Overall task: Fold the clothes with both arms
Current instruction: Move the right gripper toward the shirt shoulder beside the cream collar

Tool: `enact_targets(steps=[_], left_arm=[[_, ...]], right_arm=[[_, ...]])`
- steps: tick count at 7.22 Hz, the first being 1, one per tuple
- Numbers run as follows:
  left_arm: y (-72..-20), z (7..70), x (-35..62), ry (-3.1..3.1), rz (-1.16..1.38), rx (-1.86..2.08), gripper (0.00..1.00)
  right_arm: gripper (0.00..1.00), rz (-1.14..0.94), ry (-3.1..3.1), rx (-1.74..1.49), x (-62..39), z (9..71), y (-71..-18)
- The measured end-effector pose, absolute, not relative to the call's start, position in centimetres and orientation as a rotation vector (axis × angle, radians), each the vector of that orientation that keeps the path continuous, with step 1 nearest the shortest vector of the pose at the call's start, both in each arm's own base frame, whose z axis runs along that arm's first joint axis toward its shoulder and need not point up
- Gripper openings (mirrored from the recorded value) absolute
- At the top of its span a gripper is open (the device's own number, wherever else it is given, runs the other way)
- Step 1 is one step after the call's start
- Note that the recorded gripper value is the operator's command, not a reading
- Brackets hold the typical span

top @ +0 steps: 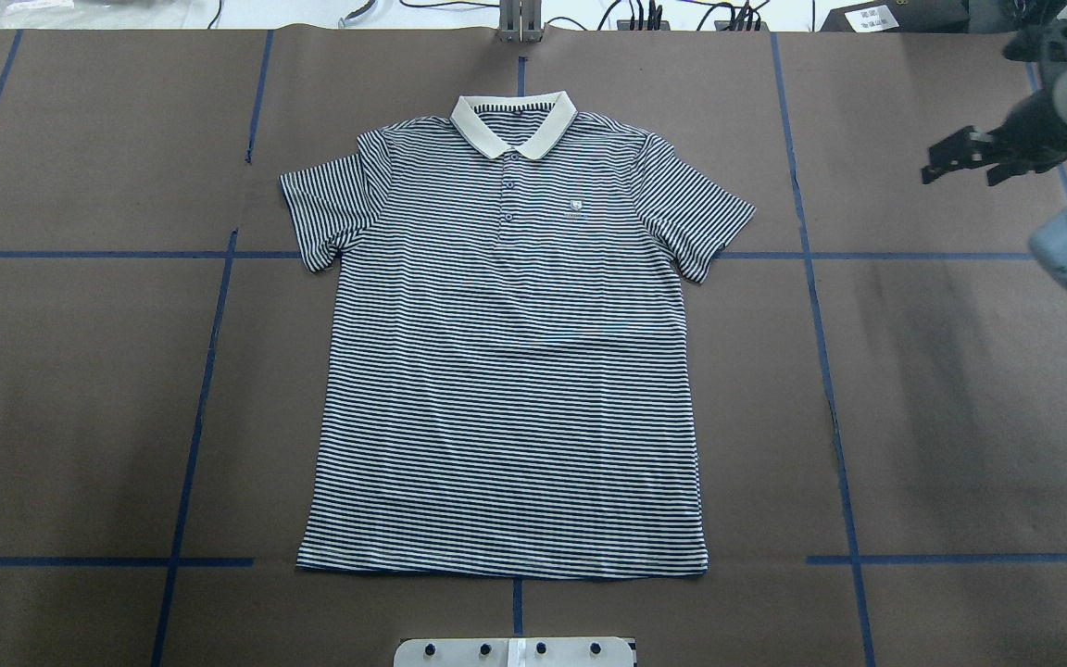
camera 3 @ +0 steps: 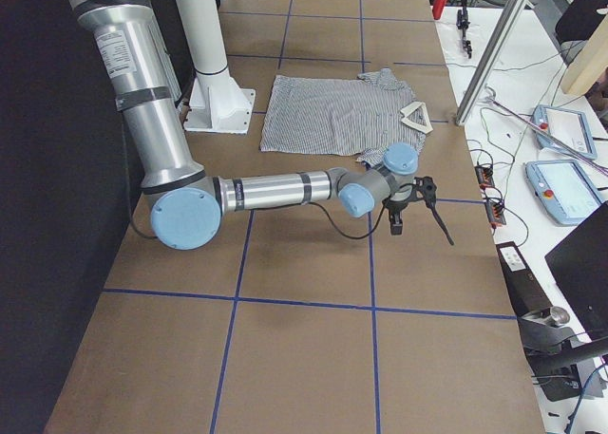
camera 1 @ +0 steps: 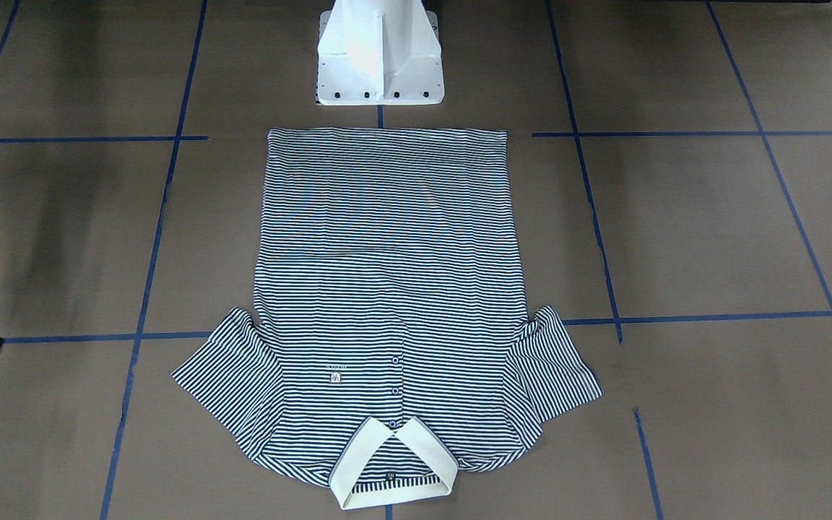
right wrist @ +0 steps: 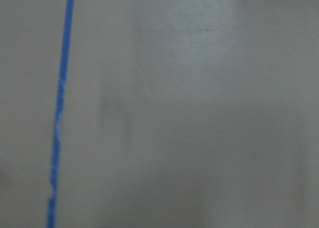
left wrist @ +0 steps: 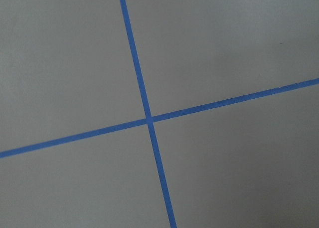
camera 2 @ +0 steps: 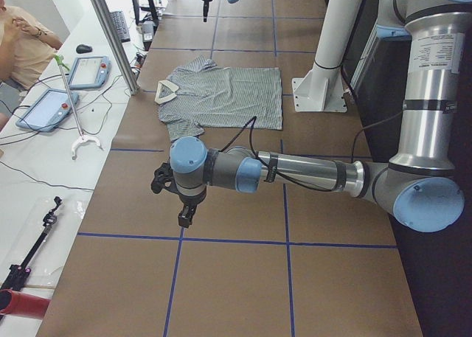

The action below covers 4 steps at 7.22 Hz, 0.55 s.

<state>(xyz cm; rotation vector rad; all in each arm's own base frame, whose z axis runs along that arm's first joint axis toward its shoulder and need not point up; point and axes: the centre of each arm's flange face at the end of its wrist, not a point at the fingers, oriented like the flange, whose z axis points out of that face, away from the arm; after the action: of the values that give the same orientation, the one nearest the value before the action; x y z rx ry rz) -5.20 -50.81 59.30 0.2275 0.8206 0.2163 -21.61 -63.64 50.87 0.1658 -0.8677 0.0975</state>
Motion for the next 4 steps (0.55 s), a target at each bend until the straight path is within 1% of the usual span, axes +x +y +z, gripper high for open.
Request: enact_targets(steps=[1, 2, 3, 4], left_arm=[[-51.0, 59.2, -4.8, 0.822, 0.23, 0.241, 1.0], [-51.1, 59.2, -4.6, 0.822, 0.238, 0.252, 1.0], [-51.1, 59.4, -4.6, 0.822, 0.241, 0.257, 1.0], [-51.1, 59.7, -4.5, 0.822, 0.243, 0.261, 1.0]], right_arm=[[0.99, 0.174, -0.879, 0.161, -27.5, 47.2, -64.8], [0.96, 0.234, -0.895, 0.152, -32.4, 44.9, -65.0], [0.89, 0.279, -0.899, 0.149, -35.5, 43.9, -64.7], [0.84, 0.304, -0.892, 0.148, -37.1, 43.9, -64.4]])
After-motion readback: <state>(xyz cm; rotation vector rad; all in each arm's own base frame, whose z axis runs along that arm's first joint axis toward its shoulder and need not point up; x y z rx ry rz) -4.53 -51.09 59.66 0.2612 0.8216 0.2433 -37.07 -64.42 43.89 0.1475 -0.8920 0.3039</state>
